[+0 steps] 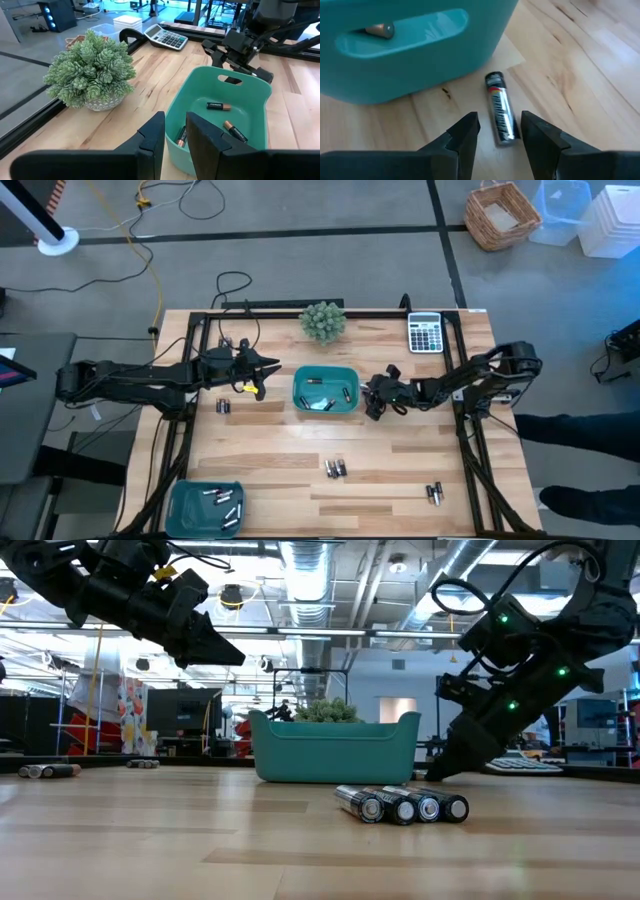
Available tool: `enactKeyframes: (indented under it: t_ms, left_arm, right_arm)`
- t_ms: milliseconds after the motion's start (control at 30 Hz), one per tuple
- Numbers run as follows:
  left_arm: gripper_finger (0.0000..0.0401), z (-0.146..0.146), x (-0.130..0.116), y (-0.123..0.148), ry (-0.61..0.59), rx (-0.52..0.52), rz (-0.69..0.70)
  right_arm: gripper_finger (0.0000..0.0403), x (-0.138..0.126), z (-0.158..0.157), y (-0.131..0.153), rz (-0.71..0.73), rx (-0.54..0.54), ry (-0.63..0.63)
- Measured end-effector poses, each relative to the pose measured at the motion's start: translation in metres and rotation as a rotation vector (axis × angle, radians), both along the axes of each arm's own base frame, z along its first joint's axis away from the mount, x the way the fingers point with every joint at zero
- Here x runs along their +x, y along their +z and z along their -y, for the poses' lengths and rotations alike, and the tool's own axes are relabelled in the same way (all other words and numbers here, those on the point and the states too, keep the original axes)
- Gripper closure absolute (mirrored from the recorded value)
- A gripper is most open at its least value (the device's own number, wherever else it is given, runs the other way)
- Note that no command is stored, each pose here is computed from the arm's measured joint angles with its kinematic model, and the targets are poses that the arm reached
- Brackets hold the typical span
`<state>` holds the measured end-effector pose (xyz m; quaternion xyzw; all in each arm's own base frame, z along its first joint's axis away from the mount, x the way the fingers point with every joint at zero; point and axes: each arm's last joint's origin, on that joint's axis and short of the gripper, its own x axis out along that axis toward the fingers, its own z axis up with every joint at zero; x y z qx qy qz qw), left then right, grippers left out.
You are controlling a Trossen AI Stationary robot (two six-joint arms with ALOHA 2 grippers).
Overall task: Sort batteries
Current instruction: Put the silver battery into the blue bin
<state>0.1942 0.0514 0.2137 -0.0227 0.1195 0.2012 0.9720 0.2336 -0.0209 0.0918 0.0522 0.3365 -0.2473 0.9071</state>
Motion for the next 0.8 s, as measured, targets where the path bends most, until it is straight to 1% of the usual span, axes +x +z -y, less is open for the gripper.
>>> enactKeyframes:
  t_ms: [167, 433, 533, 633, 800]
  left_arm:
    - [0.0329, 0.0000, 0.0000, -0.0002, 0.000, 0.000, -0.001]
    - [0.0329, -0.0001, 0.0005, -0.0013, -0.001, 0.004, -0.008]
    - [0.0329, -0.0001, 0.0005, -0.0014, -0.001, 0.000, -0.007]
    - [0.0329, -0.0001, 0.0005, -0.0014, 0.000, 0.000, -0.007]
    - [0.0329, -0.0001, 0.0005, -0.0013, 0.000, -0.001, -0.006]
  right_arm:
    - [0.0252, 0.0034, 0.0001, -0.0015, -0.005, -0.002, 0.002]
    - [0.0326, 0.0027, 0.0001, -0.0035, -0.018, 0.006, -0.003]
    - [0.0346, 0.0027, 0.0001, -0.0036, -0.018, 0.007, -0.004]
    - [0.0358, 0.0026, 0.0001, -0.0037, -0.014, 0.013, -0.010]
    - [0.0361, 0.0027, -0.0004, -0.0032, -0.006, 0.020, -0.015]
